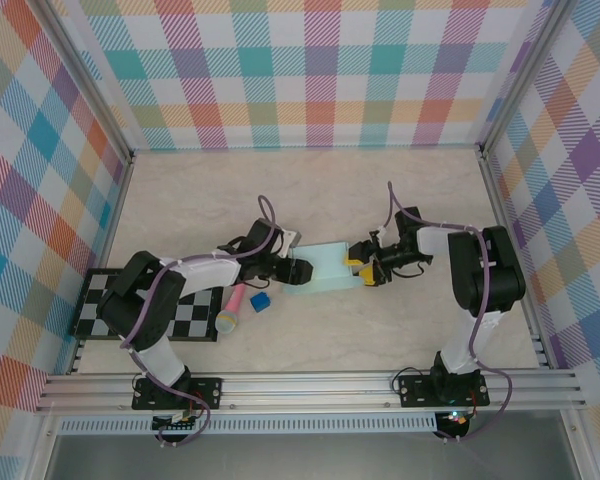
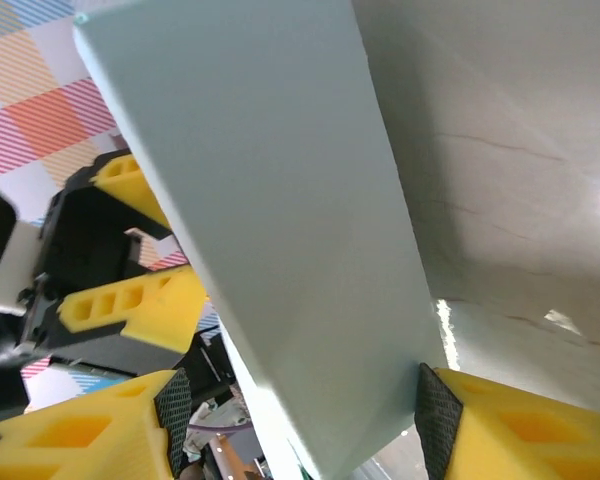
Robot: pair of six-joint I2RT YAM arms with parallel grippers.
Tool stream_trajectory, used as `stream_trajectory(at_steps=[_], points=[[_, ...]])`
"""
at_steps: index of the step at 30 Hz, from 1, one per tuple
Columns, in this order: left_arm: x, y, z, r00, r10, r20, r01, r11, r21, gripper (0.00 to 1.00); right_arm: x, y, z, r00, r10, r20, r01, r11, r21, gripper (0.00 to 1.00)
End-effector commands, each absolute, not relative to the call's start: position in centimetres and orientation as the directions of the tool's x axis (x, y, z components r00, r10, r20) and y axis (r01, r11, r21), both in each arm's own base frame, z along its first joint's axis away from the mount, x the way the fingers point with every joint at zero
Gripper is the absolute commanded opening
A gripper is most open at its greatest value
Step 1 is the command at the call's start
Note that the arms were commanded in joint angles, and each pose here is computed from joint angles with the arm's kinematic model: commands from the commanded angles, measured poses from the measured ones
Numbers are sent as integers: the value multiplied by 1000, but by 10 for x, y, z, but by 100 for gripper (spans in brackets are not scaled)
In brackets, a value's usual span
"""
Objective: Fold the paper box
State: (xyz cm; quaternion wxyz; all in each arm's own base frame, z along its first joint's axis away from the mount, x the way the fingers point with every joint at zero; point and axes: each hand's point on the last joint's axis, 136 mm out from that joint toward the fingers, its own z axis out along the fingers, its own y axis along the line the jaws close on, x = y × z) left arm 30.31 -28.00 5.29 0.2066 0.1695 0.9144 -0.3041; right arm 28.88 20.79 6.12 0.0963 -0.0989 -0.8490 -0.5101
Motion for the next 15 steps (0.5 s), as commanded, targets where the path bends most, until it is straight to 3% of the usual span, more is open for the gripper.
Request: stream_trajectory(at_steps=[1, 5, 11, 15], points=[[297, -298, 90, -874, 147, -463, 439, 646, -624, 71, 294, 221, 97, -978, 19, 209, 202, 350, 915, 63], [303, -297, 104, -885, 112, -453, 415, 632, -654, 70, 295, 221, 106, -983, 12, 182, 174, 359, 917, 63], [306, -297, 104, -907, 73, -416, 372, 602, -706, 59, 297, 213, 100, -993, 26, 111, 111, 446, 888, 69], [301, -301, 96, -927, 85, -365, 346, 572, -744, 51, 299, 215, 91, -991, 39, 127, 131, 424, 896, 70]])
